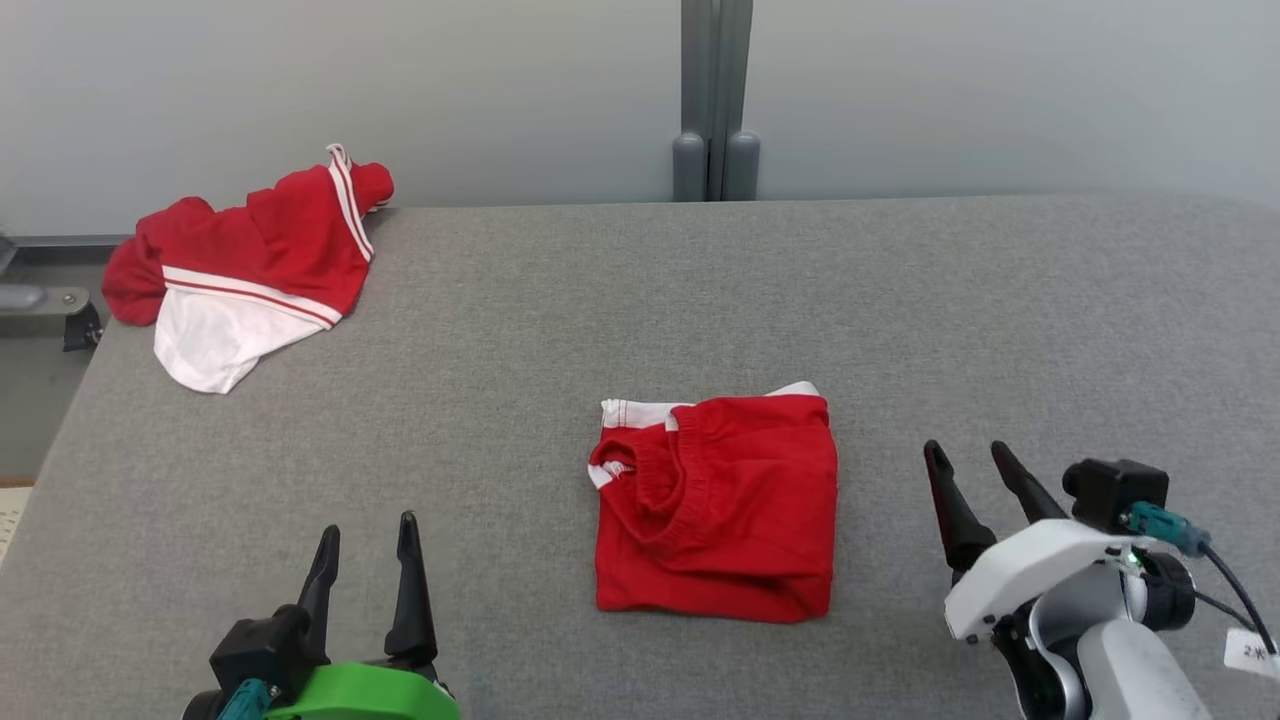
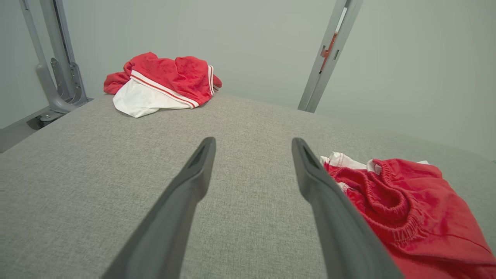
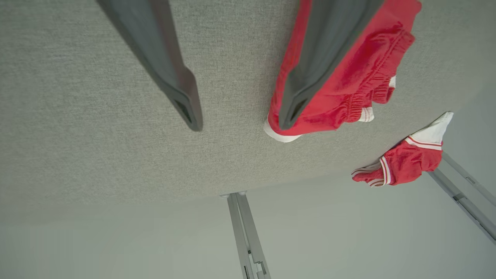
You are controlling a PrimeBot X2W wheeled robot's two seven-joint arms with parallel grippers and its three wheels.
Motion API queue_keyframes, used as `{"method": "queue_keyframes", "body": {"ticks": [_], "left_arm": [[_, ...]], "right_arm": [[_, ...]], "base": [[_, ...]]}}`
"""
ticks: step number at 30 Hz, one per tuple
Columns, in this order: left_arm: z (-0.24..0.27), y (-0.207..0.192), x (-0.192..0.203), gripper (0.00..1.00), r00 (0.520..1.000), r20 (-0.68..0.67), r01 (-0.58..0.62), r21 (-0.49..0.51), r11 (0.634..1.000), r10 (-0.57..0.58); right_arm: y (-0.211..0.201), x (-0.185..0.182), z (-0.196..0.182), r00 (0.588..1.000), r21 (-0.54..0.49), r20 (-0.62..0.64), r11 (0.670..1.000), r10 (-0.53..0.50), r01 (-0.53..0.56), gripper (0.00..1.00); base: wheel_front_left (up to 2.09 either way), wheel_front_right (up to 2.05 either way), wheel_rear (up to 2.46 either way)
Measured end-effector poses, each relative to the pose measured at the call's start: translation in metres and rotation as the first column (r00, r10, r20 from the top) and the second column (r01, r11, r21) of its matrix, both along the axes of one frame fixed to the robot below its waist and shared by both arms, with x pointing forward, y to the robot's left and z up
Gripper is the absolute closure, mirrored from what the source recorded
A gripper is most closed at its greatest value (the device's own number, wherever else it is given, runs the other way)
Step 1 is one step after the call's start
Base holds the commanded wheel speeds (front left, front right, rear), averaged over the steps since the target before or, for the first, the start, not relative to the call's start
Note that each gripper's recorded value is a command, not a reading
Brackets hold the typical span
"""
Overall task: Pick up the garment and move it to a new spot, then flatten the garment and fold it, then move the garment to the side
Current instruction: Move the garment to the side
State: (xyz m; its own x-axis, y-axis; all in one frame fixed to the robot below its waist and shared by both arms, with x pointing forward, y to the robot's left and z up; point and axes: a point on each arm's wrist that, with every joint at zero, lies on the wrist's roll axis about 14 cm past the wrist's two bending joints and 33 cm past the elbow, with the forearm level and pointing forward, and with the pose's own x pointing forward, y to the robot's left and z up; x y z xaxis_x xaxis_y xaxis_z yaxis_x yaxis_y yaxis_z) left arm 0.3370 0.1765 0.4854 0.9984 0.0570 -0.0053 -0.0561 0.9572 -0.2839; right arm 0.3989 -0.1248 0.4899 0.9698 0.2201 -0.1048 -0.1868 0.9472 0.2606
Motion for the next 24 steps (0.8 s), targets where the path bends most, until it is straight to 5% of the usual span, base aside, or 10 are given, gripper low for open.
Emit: {"method": "queue_keyframes", "body": {"ticks": [9, 21, 22, 23, 24], "left_arm": [[-0.003, 0.014, -0.011, 0.0, 0.999, -0.009, -0.05, -0.004, 0.999, 0.05], [-0.011, 0.036, -0.017, 0.0, 0.991, -0.038, -0.127, 0.002, 0.992, 0.127], [-0.011, 0.037, -0.016, 0.0, 0.991, -0.04, -0.13, 0.003, 0.991, 0.13], [-0.012, 0.038, -0.016, 0.0, 0.99, -0.044, -0.135, 0.005, 0.991, 0.135], [-0.013, 0.04, -0.016, 0.0, 0.989, -0.048, -0.14, 0.007, 0.99, 0.14]], "right_arm": [[0.035, 0.019, -0.026, 0.961, 0.019, -0.246, 0.992, 0.127, -0.126, 0.0], [0.071, 0.027, -0.083, 0.846, 0.063, -0.484, 0.973, 0.225, -0.223, 0.0], [0.073, 0.027, -0.086, 0.836, 0.066, -0.497, 0.971, 0.233, -0.231, 0.12], [0.076, 0.027, -0.089, 0.826, 0.073, -0.509, 0.968, 0.243, -0.24, 0.58], [0.081, 0.027, -0.092, 0.813, 0.081, -0.523, 0.965, 0.255, -0.251, 0.61]], "base": [[0.0, 0.0, 0.0], [0.0, 0.0, 0.0], [0.0, 0.0, 0.0], [0.0, 0.0, 0.0], [0.0, 0.0, 0.0]]}}
